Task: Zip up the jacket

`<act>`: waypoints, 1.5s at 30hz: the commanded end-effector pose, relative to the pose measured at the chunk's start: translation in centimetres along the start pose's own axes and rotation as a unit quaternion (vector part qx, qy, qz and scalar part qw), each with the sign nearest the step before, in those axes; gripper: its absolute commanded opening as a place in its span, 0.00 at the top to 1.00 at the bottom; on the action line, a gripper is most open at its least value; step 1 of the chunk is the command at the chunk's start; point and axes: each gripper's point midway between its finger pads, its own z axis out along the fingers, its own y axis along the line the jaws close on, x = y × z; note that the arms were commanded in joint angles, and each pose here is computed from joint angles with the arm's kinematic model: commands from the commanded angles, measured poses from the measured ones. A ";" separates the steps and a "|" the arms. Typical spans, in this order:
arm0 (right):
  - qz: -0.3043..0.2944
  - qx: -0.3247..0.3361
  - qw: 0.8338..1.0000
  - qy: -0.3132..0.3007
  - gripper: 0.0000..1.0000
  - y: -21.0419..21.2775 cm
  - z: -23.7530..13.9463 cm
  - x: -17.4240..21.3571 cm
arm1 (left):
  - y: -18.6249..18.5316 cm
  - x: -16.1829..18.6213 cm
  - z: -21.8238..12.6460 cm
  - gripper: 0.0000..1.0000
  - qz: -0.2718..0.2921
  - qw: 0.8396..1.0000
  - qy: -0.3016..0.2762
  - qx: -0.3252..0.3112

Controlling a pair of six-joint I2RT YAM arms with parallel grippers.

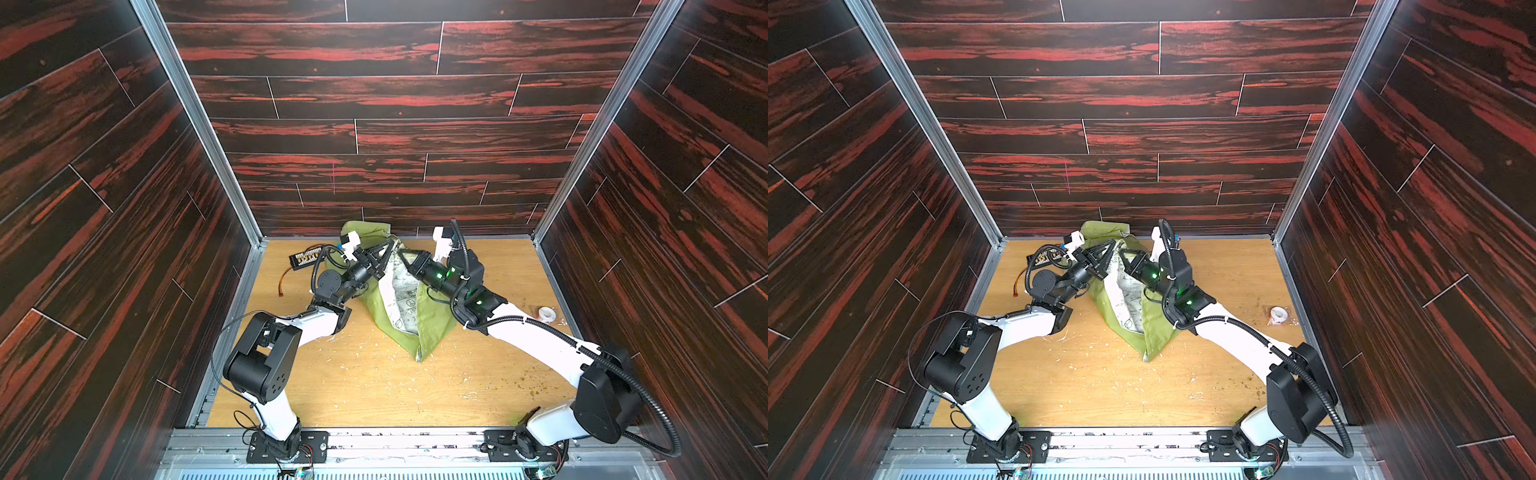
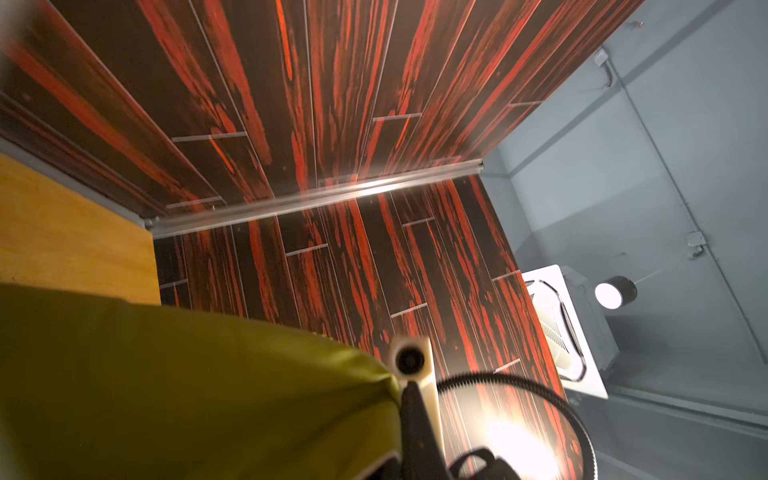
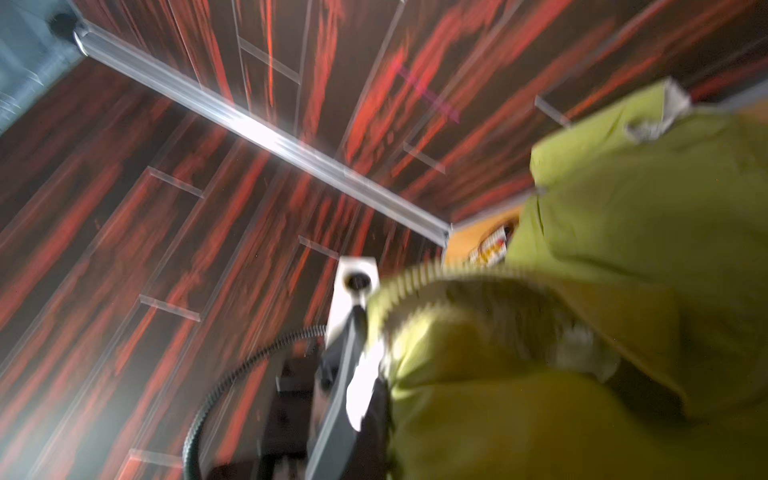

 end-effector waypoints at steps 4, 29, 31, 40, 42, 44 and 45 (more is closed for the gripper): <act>0.011 -0.024 0.993 0.116 0.73 1.6 -1.9 5.7 | -1.8 -1.0 -1.1 1.00 0.026 0.998 -0.045 0.019; -0.284 0.191 0.903 0.261 0.68 -0.4 -8.3 1.3 | 5.2 4.8 -6.9 1.00 -0.043 0.967 0.039 -0.247; -0.286 0.166 0.902 0.278 0.65 0.1 -7.8 2.0 | 6.2 5.5 -8.2 1.00 -0.064 0.955 0.045 -0.286; -0.277 0.063 0.884 0.370 0.59 1.6 -7.1 7.2 | 8.9 8.1 -10.7 1.00 -0.165 0.925 0.079 -0.332; -0.275 0.062 0.878 0.386 0.59 1.2 -6.9 7.9 | 8.9 8.1 -10.9 1.00 -0.166 0.924 0.079 -0.336; -0.281 0.071 0.868 0.402 0.58 0.4 -6.8 8.8 | 8.8 8.3 -11.0 1.00 -0.165 0.920 0.084 -0.344; -0.287 0.077 0.863 0.409 0.57 0.1 -6.6 9.2 | 8.7 8.4 -11.1 1.00 -0.165 0.919 0.087 -0.347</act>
